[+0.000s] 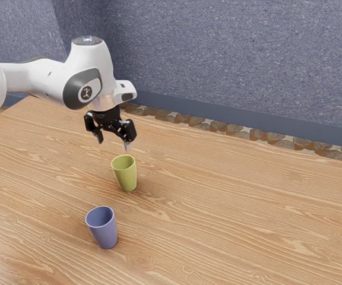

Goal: Place the left cup onto the right cup

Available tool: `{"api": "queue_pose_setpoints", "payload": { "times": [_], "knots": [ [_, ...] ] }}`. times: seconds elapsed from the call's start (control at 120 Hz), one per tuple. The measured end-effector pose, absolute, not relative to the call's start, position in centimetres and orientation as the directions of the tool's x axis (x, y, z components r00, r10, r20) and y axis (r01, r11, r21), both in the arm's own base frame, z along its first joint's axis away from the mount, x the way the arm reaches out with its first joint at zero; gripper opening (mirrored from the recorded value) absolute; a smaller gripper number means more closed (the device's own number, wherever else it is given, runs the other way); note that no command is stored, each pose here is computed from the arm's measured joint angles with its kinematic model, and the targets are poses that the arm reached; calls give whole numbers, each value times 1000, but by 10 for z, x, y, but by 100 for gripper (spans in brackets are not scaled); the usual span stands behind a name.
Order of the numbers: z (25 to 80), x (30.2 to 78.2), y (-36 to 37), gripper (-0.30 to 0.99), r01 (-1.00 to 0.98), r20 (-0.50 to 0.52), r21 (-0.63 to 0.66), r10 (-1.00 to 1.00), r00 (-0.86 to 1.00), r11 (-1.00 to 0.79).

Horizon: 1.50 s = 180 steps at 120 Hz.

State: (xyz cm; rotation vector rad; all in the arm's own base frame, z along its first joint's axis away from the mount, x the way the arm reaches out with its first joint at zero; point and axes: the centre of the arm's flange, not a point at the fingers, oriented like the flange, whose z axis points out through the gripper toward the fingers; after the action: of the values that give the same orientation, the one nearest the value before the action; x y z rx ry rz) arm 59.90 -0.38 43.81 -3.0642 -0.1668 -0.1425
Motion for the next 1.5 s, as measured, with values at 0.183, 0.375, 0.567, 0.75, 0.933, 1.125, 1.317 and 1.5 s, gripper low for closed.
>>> {"api": "queue_pose_setpoints", "payload": {
  "times": [0.183,0.375,0.567,0.75,0.933,1.125,1.317,1.5],
  "knots": [
    [436,600,-5,69,144,103,-59,138,985,-988],
    [432,603,-3,69,180,113,-52,173,978,-982],
    [432,604,-4,69,215,123,-45,208,970,-976],
    [429,604,-11,69,239,124,-39,233,965,-970],
    [421,604,-11,69,268,119,-35,262,958,-963],
    [418,606,-11,69,289,120,-32,283,952,-957],
    [409,609,-5,69,311,117,-30,306,945,-950],
    [401,614,4,69,331,114,-29,326,939,-943]
  ]
}}
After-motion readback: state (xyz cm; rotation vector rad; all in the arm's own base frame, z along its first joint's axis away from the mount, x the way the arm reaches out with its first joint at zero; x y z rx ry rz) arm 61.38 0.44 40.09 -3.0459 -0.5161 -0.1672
